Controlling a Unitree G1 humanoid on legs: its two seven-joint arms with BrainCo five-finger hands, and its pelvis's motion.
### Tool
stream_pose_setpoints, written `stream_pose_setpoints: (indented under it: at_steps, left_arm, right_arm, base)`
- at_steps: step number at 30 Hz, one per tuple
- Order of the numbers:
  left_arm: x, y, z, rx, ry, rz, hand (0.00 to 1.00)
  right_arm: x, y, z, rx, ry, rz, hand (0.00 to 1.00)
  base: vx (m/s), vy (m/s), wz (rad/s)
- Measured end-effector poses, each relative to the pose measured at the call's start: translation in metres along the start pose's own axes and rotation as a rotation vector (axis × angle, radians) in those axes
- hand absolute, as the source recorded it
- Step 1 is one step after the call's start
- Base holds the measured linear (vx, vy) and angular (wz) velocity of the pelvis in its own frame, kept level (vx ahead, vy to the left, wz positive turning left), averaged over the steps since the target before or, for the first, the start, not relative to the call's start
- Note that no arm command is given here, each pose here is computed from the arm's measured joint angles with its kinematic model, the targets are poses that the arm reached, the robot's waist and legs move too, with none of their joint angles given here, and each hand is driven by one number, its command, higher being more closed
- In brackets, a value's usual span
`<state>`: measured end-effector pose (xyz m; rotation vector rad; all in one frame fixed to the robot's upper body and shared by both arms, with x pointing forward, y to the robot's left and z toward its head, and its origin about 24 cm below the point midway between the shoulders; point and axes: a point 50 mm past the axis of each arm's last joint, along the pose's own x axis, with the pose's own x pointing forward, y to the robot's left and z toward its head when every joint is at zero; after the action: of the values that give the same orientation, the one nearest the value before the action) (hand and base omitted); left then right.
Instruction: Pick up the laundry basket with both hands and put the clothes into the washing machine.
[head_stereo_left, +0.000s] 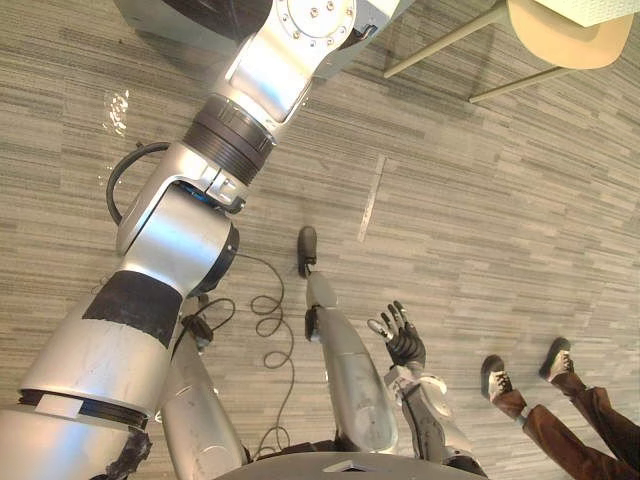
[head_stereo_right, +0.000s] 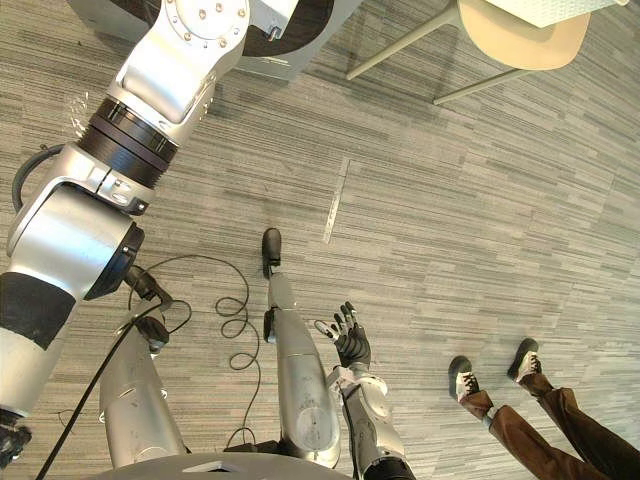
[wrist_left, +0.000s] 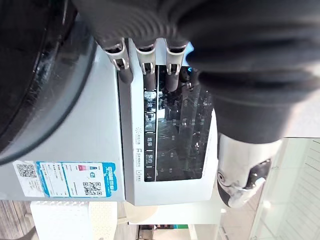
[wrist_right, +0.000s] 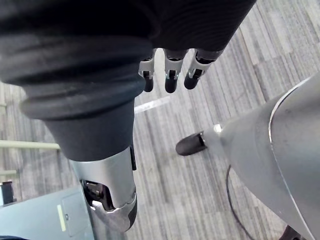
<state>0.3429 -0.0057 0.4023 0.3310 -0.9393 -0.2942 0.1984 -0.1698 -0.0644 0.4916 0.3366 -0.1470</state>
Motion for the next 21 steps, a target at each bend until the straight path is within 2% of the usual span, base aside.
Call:
stream_pose_setpoints:
  at_steps: [4, 7, 10, 12, 15, 17, 21]
  left_arm:
    - [-0.004, 0.001, -0.006, -0.021, -0.001, 0.005, 0.00]
    - [-0.021, 0.008, -0.003, -0.125, -0.060, 0.035, 0.00]
    - [-0.073, 0.021, 0.014, -0.286, -0.256, 0.153, 0.00]
    - [-0.113, 0.032, 0.009, -0.355, -0.285, 0.240, 0.00]
    - [-0.187, 0.047, -0.017, -0.396, -0.203, 0.390, 0.00]
    - [-0.214, 0.041, -0.036, -0.489, -0.096, 0.426, 0.00]
    - [-0.230, 0.023, -0.071, -0.670, 0.066, 0.507, 0.00]
  right_arm:
    - [0.000, -0.001, 0.000, 0.000, 0.001, 0.004, 0.00]
    - [-0.001, -0.002, -0.003, 0.000, 0.011, -0.005, 0.00]
    - [-0.002, -0.005, -0.005, 0.015, 0.010, -0.024, 0.00]
    - [-0.003, -0.009, -0.003, 0.014, 0.001, -0.035, 0.00]
    - [-0.004, -0.025, 0.003, -0.006, -0.016, -0.084, 0.00]
    - [-0.006, -0.031, -0.001, -0.023, 0.008, -0.100, 0.00]
    - [0.000, -0.027, 0.003, -0.083, 0.013, -0.077, 0.00]
  base:
    - [-0.05, -0.002, -0.03]
    - [-0.06, -0.014, 0.08]
    - [-0.05, -0.026, 0.19]
    - [-0.07, -0.062, 0.25]
    - [-0.08, -0.055, 0.05]
    - [-0.07, -0.023, 0.10]
    - [-0.05, 0.001, 0.17]
